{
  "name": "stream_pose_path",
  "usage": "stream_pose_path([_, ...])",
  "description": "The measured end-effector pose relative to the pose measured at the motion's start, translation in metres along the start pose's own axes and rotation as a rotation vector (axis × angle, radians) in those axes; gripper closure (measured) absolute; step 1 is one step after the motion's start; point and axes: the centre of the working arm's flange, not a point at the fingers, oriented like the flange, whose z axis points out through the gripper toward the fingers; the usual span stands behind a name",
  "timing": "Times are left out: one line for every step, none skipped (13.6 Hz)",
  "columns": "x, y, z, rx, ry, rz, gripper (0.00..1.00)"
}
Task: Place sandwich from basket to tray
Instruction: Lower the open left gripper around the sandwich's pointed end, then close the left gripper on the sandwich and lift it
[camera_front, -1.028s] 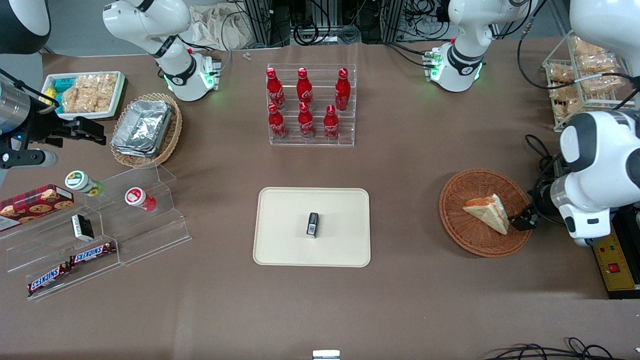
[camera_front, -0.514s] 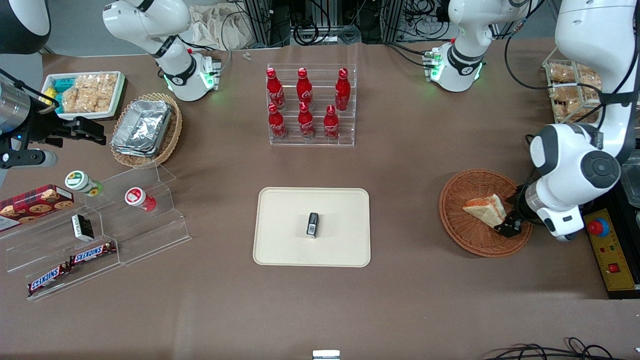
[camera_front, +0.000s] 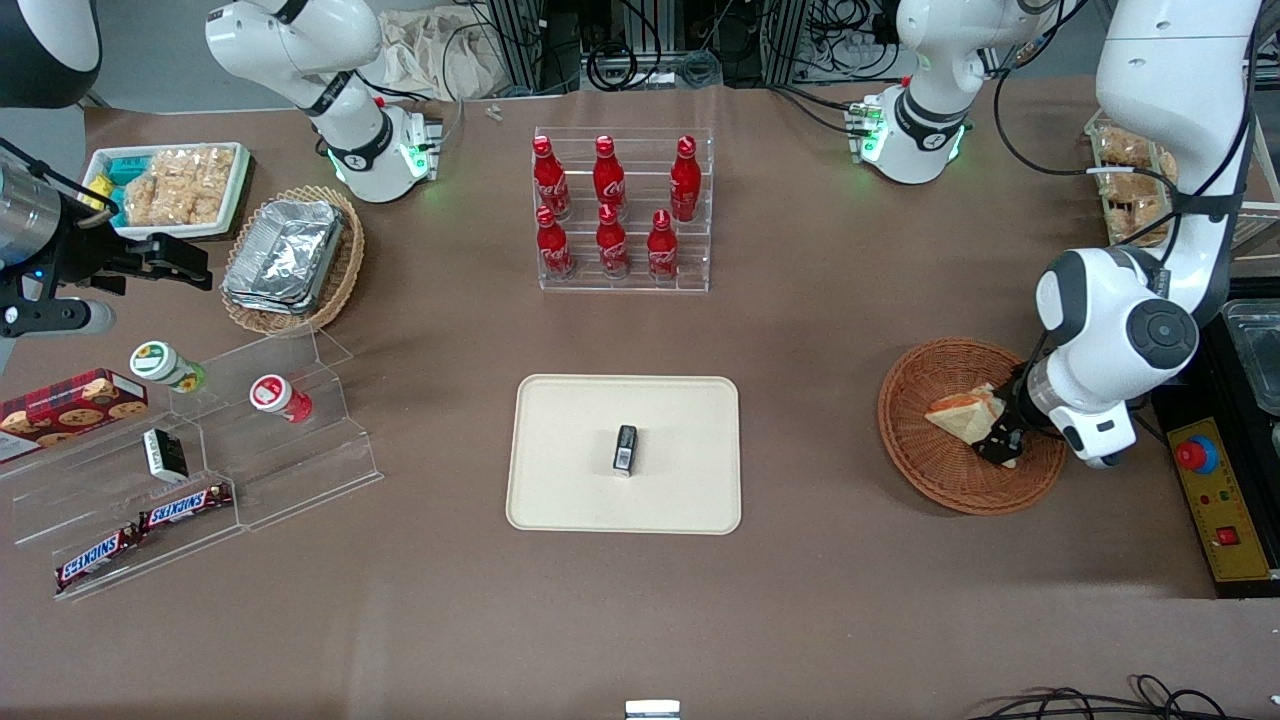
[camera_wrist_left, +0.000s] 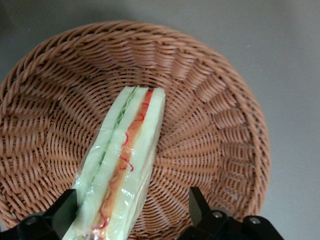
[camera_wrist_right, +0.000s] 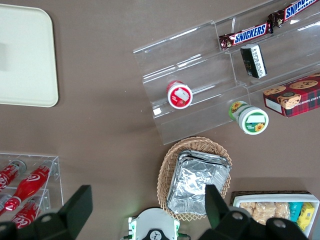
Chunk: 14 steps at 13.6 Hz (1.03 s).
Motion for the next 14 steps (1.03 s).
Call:
stream_pose_path([0.000, -0.003, 0.003, 0.005, -0.003, -0.004, 0.00])
stream_pose_path([0.000, -0.004, 0.004, 0.008, -0.004, -0.006, 0.00])
stream_pose_path([0.000, -0.004, 0.005, 0.009, -0.004, -0.006, 0.00])
stream_pose_path([0.000, -0.004, 0.004, 0.008, -0.003, -0.007, 0.00])
stream_pose_path([0.001, -0.002, 0.002, 0.003, -0.001, -0.007, 0.00])
stream_pose_path([0.003, 0.000, -0.002, 0.000, 0.001, -0.009, 0.00])
stream_pose_path([0.005, 0.004, -0.009, 0.005, -0.001, -0.015, 0.00])
stream_pose_path([0.008, 0.010, -0.019, 0.024, -0.009, -0.018, 0.00])
stream_pose_path([0.011, 0.016, -0.033, 0.046, -0.018, -0.019, 0.00])
stream_pose_path([0.015, 0.022, -0.048, 0.055, -0.021, -0.021, 0.00])
stream_pose_path([0.019, 0.029, -0.064, 0.061, -0.023, -0.023, 0.00])
stream_pose_path([0.022, 0.033, -0.081, 0.080, -0.030, -0.021, 0.00])
stream_pose_path([0.024, 0.037, -0.102, 0.103, -0.040, 0.004, 0.00])
stream_pose_path([0.024, 0.040, -0.123, 0.124, -0.053, 0.062, 0.00])
